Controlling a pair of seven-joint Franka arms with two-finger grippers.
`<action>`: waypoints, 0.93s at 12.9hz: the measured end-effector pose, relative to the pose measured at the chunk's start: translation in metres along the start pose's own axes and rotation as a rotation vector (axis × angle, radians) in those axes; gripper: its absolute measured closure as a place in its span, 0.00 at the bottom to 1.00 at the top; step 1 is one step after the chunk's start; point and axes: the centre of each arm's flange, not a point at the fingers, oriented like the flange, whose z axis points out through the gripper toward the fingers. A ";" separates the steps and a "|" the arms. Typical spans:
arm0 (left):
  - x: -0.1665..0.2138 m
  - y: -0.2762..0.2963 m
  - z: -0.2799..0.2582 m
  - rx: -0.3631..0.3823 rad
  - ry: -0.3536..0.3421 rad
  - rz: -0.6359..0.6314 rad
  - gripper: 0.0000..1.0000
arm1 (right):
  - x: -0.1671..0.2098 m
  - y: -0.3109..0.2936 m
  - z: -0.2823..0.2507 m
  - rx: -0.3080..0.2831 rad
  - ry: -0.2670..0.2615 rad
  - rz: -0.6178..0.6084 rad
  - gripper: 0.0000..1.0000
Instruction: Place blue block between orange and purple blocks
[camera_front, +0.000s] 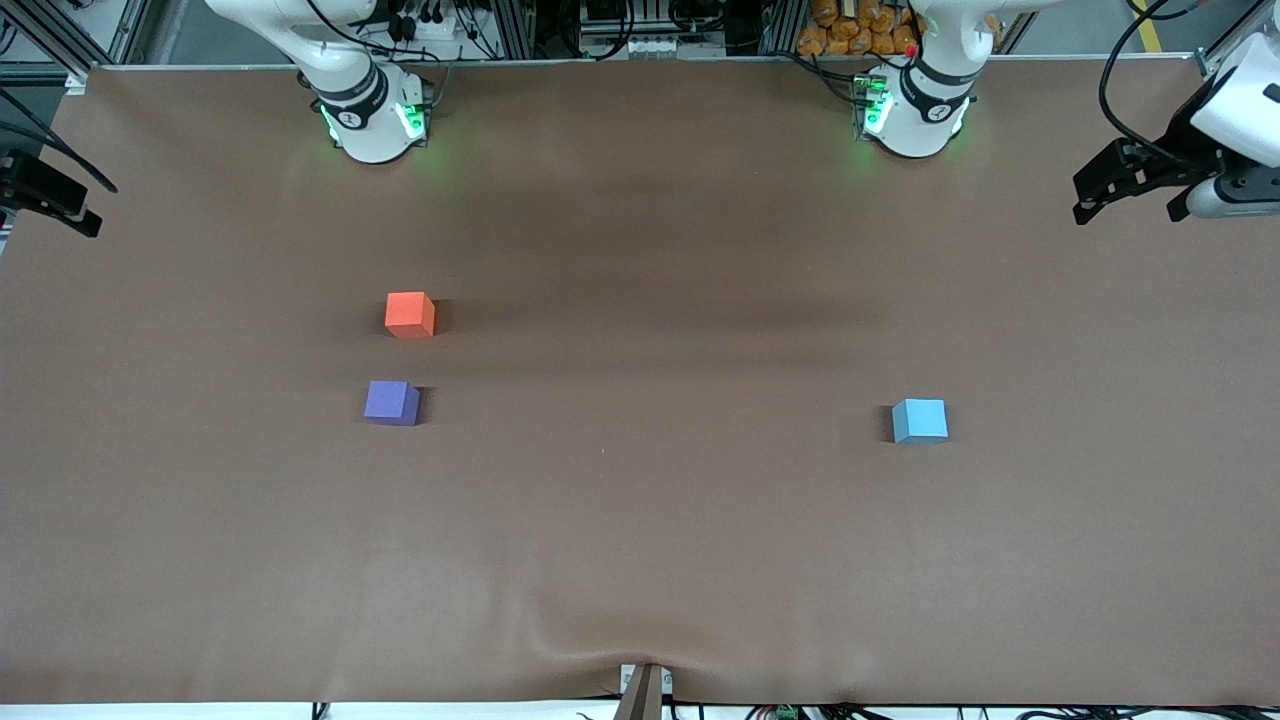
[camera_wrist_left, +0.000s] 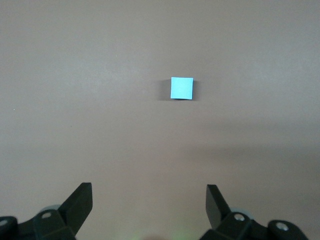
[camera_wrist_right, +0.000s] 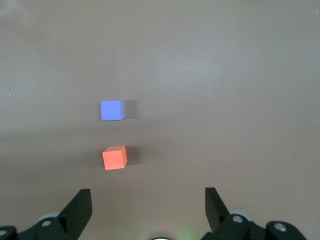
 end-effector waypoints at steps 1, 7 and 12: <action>-0.001 0.000 0.000 0.001 -0.007 0.002 0.00 | 0.000 0.000 0.000 0.000 0.000 0.000 0.00; 0.005 -0.016 0.004 -0.002 -0.038 -0.023 0.00 | 0.000 0.000 0.000 0.000 0.000 0.000 0.00; 0.003 -0.022 0.007 -0.001 -0.074 -0.033 0.00 | 0.000 0.000 0.000 0.000 0.000 0.000 0.00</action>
